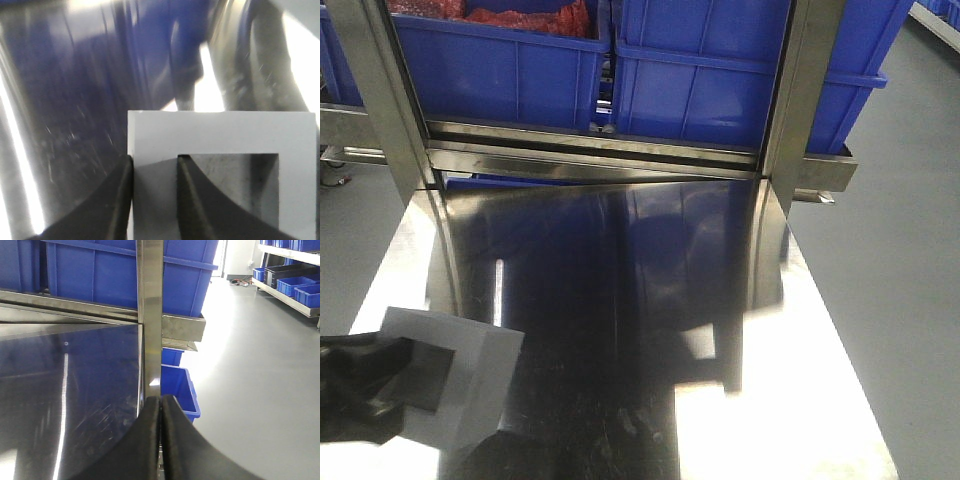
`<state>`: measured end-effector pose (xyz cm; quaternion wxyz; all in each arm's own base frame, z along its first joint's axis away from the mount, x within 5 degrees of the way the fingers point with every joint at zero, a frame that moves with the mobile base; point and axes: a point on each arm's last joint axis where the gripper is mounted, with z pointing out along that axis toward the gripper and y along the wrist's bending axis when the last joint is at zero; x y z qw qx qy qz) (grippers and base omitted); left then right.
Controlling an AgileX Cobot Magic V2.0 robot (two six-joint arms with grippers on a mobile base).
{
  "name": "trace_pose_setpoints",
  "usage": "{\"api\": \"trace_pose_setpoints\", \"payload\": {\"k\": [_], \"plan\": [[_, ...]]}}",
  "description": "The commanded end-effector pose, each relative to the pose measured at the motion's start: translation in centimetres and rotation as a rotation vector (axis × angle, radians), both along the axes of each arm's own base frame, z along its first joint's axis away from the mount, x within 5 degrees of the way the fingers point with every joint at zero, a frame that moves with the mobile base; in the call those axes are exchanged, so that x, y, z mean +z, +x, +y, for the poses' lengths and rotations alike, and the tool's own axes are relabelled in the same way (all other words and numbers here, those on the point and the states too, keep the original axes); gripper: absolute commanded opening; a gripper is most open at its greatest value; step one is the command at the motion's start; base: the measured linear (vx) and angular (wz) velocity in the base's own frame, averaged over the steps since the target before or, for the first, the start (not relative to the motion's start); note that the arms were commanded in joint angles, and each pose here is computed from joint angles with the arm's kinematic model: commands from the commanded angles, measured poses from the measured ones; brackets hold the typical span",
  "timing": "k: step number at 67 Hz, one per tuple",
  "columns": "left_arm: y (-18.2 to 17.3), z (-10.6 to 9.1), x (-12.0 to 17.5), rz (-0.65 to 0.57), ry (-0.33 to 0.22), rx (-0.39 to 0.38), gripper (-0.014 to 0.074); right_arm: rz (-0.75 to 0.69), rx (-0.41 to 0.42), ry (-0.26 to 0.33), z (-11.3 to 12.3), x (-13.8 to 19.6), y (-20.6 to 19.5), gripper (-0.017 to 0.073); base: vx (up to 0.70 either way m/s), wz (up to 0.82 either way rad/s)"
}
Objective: Sort gray base to blue bin
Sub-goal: 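Raise the held gray block with the left gripper toward the robot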
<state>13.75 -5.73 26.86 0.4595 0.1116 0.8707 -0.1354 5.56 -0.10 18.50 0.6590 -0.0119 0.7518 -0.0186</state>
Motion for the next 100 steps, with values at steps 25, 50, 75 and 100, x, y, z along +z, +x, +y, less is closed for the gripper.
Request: {"api": "trace_pose_setpoints", "payload": {"k": [25, 50, 75, 100], "plan": [[-7.0, 2.8, 2.4, -0.484, -0.130, -0.018, -0.0007, -0.081, 0.003, -0.021, 0.0, 0.6, 0.0, -0.0005, 0.00, 0.00], [-7.5, 3.0, 2.3, -0.501, -0.148, -0.016, -0.0007, -0.080, 0.003, -0.021, 0.0, 0.6, 0.0, -0.0005, 0.00, 0.00], [-7.5, 3.0, 2.3, -0.501, -0.148, -0.016, -0.0007, -0.080, 0.003, -0.021, 0.0, 0.6, 0.0, -0.0005, 0.00, 0.00], [-7.5, 3.0, 2.3, -0.501, -0.148, -0.016, -0.0007, -0.083, 0.003, -0.021, 0.0, 0.6, 0.0, -0.0005, 0.00, 0.00]]}}
